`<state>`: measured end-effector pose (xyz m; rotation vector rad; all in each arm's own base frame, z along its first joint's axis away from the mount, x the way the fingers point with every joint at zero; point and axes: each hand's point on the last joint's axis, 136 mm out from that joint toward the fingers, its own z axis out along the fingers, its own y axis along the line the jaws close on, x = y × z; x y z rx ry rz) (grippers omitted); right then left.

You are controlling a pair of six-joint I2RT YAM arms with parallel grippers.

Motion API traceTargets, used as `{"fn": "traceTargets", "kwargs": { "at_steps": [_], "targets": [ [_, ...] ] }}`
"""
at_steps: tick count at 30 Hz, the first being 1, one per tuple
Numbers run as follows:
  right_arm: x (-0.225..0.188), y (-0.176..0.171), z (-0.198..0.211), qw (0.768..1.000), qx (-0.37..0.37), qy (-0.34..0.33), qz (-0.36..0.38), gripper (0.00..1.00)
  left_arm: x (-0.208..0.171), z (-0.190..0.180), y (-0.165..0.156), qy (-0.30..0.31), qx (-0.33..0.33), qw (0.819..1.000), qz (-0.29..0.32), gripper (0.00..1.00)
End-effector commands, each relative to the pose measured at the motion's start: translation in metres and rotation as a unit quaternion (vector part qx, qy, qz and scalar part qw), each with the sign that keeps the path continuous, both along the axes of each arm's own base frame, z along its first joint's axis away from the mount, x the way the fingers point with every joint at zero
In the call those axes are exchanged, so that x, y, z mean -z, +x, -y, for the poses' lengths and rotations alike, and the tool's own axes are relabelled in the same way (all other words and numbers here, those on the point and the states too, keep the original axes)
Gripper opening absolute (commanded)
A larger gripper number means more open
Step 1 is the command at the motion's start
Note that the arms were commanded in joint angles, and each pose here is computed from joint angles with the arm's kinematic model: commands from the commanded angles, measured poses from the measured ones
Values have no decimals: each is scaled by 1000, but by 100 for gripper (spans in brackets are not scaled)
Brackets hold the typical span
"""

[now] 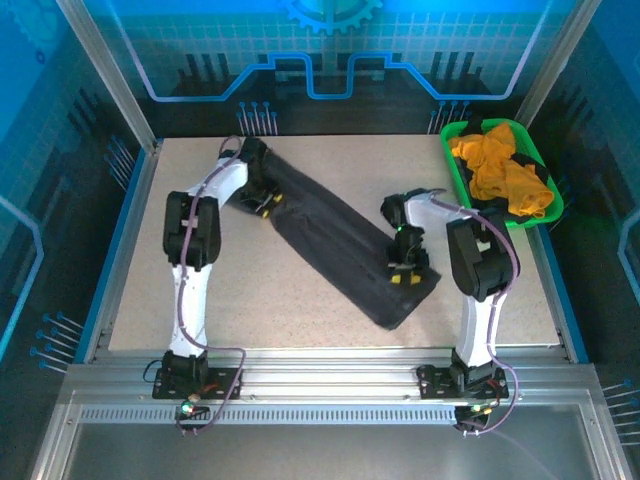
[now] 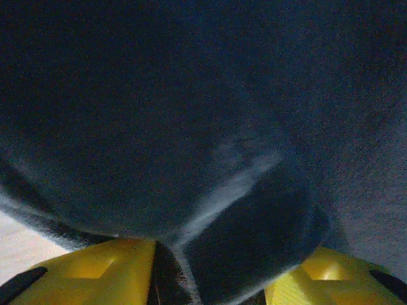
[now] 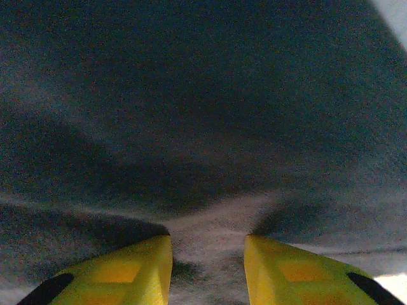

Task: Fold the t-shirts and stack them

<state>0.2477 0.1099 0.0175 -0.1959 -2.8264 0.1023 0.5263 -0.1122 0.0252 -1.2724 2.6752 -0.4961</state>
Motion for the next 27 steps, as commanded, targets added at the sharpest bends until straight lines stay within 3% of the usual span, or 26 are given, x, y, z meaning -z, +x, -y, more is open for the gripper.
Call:
{"fn": "traceTargets", "kwargs": {
  "at_steps": [1, 7, 12, 16, 20, 24, 27],
  "targets": [
    [4, -32, -40, 995, 85, 52, -13, 37, 10, 61, 50, -46, 67, 994, 70, 48],
    [21, -43, -109, 975, 177, 131, -22, 37, -7, 119, 95, -100, 100, 976, 163, 50],
    [-8, -15, -110, 973, 179, 141, 37, 40, -66, 114, 107, -83, 107, 964, 230, 54],
    [-38, -3, -94, 970, 178, 149, 70, 46, -132, 97, 91, -44, 112, 957, 265, 60],
    [-65, -7, -61, 968, 167, 149, 109, 55, -161, 90, 34, -34, 129, 959, 252, 64],
    [-68, -33, -25, 973, 145, 133, 120, 57, -126, 92, -67, -92, 155, 974, 134, 63],
    [-54, -61, -10, 979, 130, 121, 98, 58, -89, 95, -156, -138, 180, 973, 34, 62]
  ]
}}
